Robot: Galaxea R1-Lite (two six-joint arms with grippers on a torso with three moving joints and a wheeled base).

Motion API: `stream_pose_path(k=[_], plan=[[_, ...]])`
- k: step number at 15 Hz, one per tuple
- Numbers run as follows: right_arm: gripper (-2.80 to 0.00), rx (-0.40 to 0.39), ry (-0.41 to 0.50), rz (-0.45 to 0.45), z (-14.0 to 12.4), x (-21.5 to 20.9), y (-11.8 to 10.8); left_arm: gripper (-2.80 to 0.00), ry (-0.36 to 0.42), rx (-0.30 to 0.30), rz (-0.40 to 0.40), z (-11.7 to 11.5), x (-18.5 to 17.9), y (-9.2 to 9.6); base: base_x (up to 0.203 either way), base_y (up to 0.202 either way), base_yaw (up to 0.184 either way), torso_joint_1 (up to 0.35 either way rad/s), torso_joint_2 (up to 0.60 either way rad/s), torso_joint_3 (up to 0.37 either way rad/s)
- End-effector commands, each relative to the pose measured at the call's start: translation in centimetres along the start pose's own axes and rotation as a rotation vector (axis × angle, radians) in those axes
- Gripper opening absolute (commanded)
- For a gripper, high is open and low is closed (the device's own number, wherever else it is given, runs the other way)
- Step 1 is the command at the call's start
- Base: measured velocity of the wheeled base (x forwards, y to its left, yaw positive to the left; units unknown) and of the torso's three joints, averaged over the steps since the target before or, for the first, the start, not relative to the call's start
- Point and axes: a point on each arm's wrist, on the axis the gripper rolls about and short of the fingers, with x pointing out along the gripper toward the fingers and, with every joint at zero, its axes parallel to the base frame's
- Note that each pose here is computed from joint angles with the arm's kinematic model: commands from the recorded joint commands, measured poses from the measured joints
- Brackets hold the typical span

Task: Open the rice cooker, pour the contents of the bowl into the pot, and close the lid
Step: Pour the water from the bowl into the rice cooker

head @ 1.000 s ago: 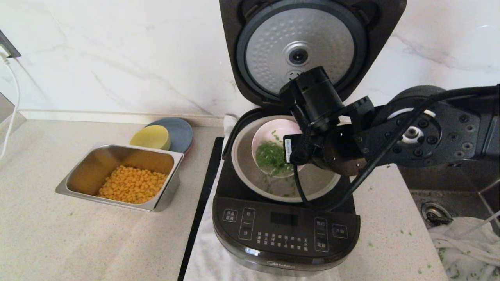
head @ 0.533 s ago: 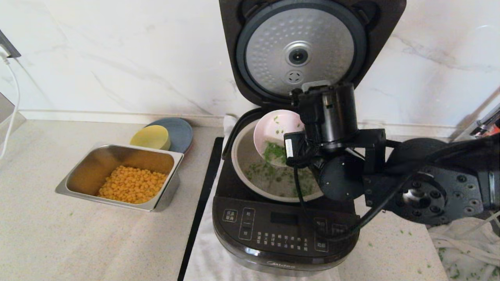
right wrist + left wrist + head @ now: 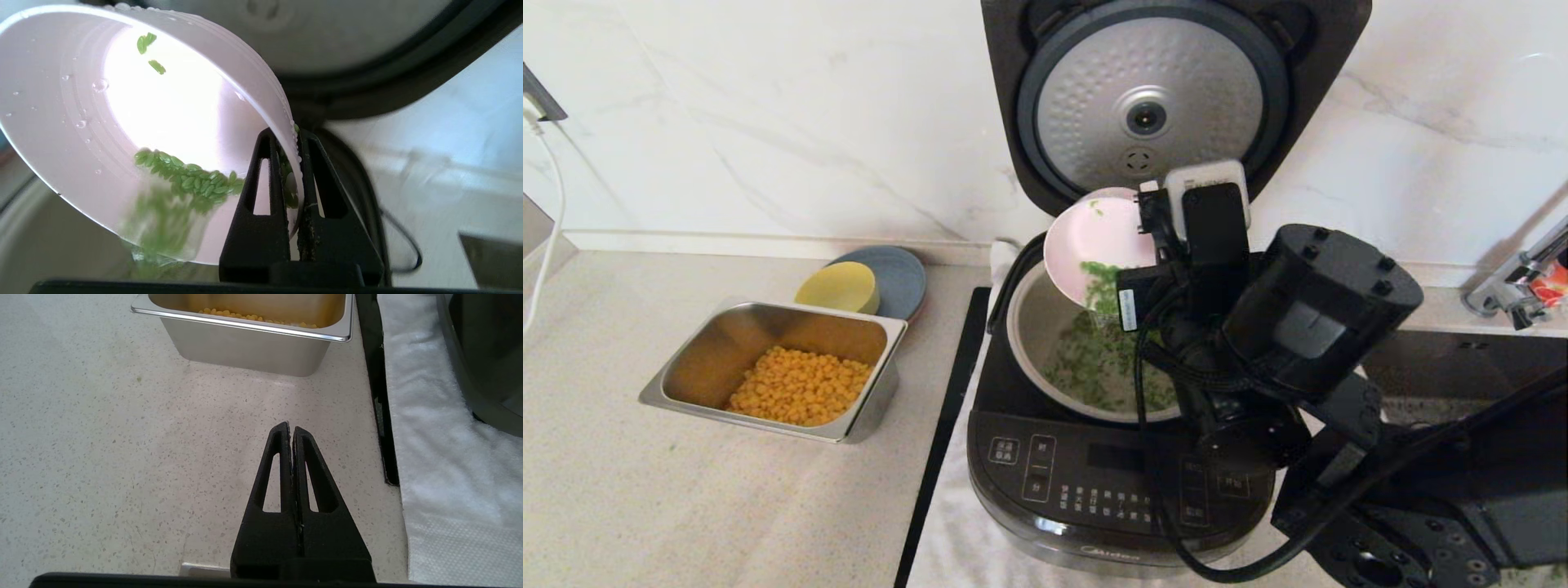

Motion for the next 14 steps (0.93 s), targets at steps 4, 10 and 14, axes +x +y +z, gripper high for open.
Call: stream_pose_path(k=[4,10,14], plan=[[-2.8,0.005,-0.022,-0.002,-1.2,-0.4,0.6,-2.8,-0.002,0.0,0.0,0.0,0.0,0.0,0.0,0.0,0.0,0.0,0.0,0.0],[-2.8,-0.036,0.024,0.007,0.1,-0.8,1.1,-2.8,-0.002,0.0,0.0,0.0,0.0,0.0,0.0,0.0,0.0,0.0,0.0,0.0],[-2.8,-0.052,0.123,0.027,2.3,0.1,0.6,-2.8,-0.002,0.0,0.0,0.0,0.0,0.0,0.0,0.0,0.0,0.0,0.0,0.0]])
